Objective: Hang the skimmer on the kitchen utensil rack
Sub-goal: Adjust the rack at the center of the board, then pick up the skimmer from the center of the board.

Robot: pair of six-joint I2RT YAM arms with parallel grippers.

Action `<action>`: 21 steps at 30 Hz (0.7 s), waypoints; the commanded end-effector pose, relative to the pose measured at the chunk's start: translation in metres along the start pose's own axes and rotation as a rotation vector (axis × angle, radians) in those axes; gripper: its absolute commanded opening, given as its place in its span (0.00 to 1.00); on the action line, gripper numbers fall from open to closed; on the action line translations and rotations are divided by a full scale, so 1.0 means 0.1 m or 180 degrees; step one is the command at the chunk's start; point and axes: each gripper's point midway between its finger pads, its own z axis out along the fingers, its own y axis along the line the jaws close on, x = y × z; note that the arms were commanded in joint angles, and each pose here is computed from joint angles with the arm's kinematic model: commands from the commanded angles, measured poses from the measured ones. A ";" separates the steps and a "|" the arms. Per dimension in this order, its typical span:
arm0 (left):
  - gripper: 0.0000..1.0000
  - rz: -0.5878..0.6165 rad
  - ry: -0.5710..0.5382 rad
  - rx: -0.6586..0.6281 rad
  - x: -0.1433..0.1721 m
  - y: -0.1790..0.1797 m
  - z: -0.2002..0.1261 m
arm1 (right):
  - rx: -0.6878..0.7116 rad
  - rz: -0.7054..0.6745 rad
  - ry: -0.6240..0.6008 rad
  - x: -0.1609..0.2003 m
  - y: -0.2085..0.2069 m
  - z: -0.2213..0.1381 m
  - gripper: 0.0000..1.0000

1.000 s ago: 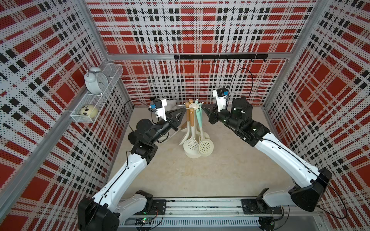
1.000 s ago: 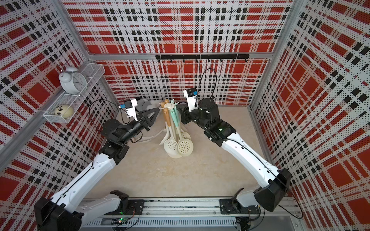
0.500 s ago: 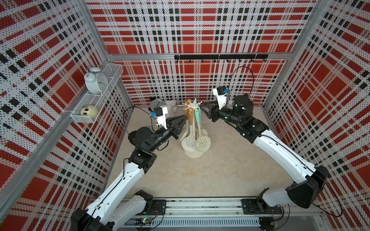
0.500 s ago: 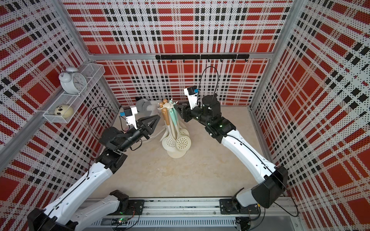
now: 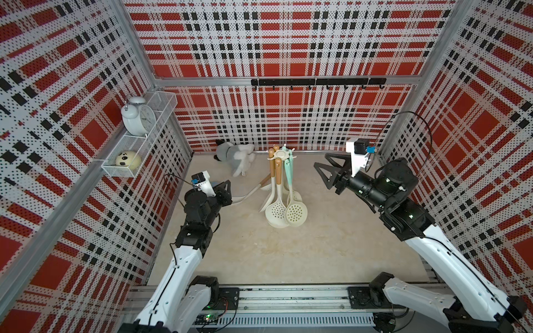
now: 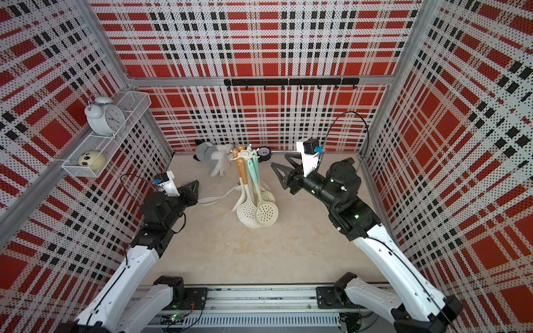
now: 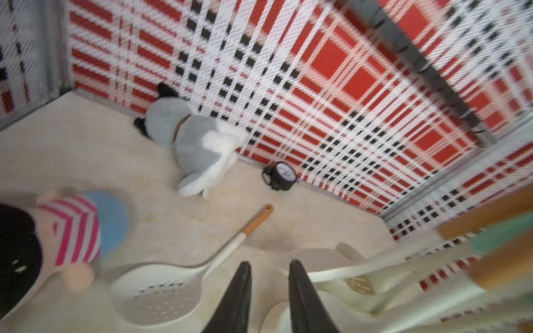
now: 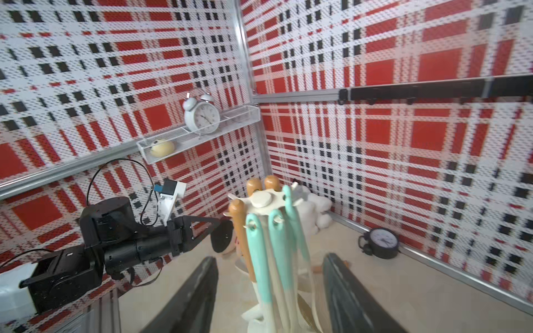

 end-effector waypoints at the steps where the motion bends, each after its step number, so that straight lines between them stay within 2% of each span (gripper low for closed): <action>1: 0.34 0.0040 0.0350 -0.0156 0.16 0.11 0.33 | 0.0692 0.0369 0.0742 0.75 -0.66 0.01 0.64; 4: 0.39 0.0315 0.0660 -0.0356 0.30 0.17 0.73 | 0.0623 0.0826 0.1052 1.18 -0.91 0.00 0.64; 7: 0.39 0.0621 0.1077 -0.0501 0.49 0.29 1.12 | 0.0548 0.1153 0.1352 1.53 -1.03 0.00 0.64; 13: 0.41 0.0933 0.1774 -0.0325 0.89 0.41 1.73 | 0.0500 0.1248 0.1574 1.82 -1.07 0.03 0.64; 17: 0.43 0.1169 0.2082 -0.0234 1.07 0.41 2.04 | 0.0500 0.1256 0.1673 1.93 -1.09 0.03 0.64; 21: 0.55 0.1520 0.2376 -0.0177 1.39 0.32 2.20 | 0.0525 0.1282 0.1779 2.07 -1.11 0.01 0.65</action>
